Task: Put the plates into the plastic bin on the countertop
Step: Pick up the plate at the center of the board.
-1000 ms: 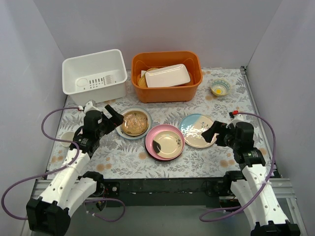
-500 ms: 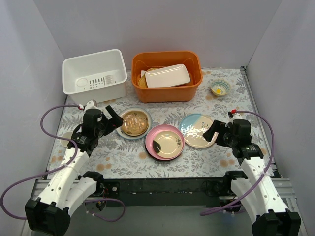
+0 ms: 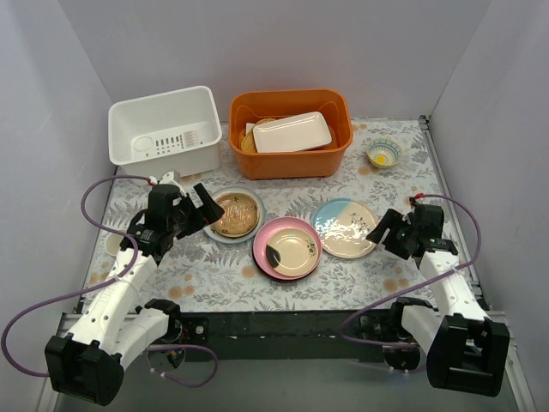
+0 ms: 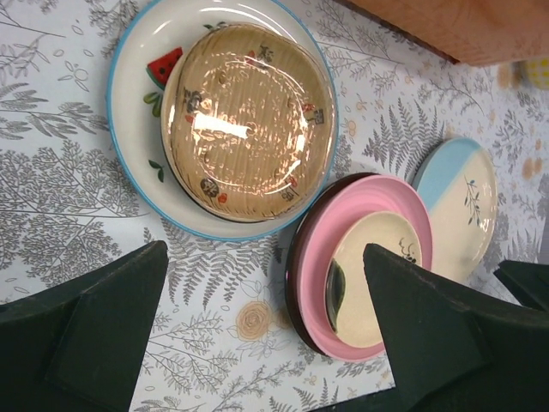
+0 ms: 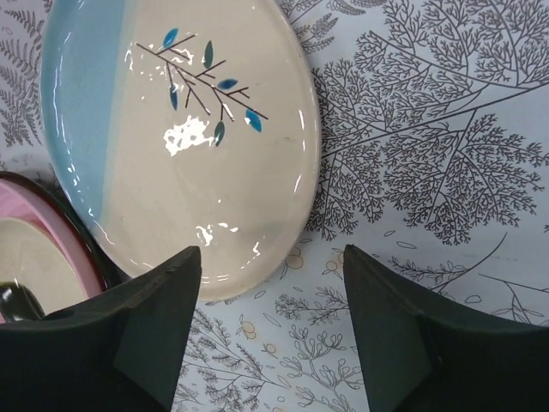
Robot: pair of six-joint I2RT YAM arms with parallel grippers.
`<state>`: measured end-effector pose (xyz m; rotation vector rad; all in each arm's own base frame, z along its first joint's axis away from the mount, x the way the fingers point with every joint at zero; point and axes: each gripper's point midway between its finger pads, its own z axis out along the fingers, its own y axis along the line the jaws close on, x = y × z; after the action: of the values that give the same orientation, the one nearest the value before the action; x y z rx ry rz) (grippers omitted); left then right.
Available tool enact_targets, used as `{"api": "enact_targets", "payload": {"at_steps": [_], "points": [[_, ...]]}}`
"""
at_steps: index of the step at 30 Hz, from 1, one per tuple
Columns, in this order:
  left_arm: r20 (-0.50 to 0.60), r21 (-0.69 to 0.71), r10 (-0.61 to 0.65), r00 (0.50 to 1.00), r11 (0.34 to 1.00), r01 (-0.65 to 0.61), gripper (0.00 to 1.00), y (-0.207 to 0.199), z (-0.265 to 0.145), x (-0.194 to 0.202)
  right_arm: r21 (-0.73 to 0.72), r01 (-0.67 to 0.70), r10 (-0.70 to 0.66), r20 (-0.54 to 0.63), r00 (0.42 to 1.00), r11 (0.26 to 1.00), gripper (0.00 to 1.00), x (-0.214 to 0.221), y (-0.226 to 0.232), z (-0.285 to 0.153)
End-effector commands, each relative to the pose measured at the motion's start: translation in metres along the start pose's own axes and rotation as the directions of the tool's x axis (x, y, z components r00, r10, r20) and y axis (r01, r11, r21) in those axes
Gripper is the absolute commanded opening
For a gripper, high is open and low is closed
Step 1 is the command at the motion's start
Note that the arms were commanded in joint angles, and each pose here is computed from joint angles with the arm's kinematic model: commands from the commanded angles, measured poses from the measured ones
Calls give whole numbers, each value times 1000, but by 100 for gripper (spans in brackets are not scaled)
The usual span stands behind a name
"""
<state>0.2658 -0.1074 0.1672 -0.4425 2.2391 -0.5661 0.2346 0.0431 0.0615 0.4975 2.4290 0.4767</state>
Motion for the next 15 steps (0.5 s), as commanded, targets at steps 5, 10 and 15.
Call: {"api": "enact_targets", "payload": {"at_steps": [5,10,15], "points": [[-38,140,1,999,990,4,98,-26,-8,5,-139,-99,87,-88,992,985,60,28,-2,27],[-39,184,-11,999,983,18,98,-34,-12,6,-134,-102,92,-81,993,986,60,29,-6,33],[-43,193,-14,999,981,22,98,-35,-13,8,-106,-132,121,-104,987,985,52,42,-15,39]]}}
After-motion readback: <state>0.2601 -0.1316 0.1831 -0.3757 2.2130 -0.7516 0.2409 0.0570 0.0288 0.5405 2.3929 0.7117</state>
